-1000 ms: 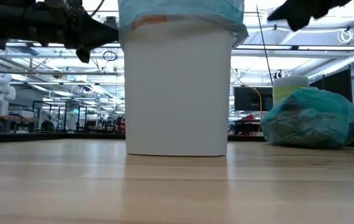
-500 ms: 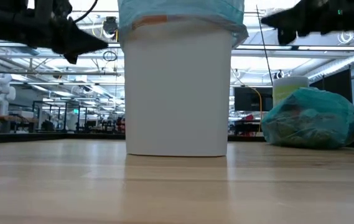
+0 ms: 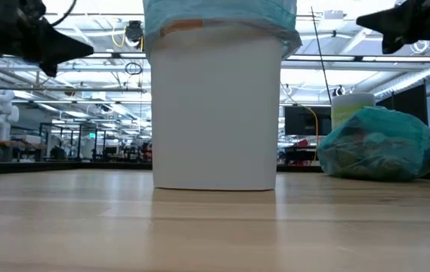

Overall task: Place trash/remove bag and relplace
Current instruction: Return to Home Position

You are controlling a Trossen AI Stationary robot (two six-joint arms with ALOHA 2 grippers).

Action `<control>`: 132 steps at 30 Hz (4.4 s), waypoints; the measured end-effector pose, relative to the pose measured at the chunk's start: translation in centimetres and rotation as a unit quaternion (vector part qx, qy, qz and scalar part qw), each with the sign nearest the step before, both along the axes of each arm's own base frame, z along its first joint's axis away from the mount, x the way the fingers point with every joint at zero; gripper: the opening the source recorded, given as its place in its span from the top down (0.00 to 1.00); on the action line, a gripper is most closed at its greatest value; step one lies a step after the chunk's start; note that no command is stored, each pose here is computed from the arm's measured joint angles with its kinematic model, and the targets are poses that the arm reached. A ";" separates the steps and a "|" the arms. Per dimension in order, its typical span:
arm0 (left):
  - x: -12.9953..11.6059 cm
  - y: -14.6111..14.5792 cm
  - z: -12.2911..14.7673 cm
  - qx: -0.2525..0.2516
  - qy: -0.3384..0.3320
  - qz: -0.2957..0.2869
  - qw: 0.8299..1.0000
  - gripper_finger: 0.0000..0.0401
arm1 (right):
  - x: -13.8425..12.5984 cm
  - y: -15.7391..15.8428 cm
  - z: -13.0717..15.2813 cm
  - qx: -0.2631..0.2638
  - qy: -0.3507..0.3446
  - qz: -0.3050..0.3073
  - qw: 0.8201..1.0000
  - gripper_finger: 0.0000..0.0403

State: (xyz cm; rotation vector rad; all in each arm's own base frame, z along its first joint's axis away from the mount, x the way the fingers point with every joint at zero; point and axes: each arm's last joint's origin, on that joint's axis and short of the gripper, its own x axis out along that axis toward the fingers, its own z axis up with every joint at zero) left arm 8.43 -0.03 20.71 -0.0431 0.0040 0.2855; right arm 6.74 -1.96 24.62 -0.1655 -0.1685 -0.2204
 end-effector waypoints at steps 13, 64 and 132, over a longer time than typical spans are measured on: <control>1.0 -0.1 -3.5 0.029 -0.026 0.032 0.999 1.00 | 2.6 -0.9 -6.5 0.074 0.005 0.001 0.997 1.00; 1.1 0.1 -3.7 0.009 -0.014 0.089 0.996 1.00 | 3.2 -1.5 -8.7 0.109 0.119 -0.077 0.984 1.00; 1.1 0.1 -3.7 0.009 -0.015 0.088 0.996 1.00 | 3.2 -1.5 -8.7 0.109 0.118 -0.078 0.984 1.00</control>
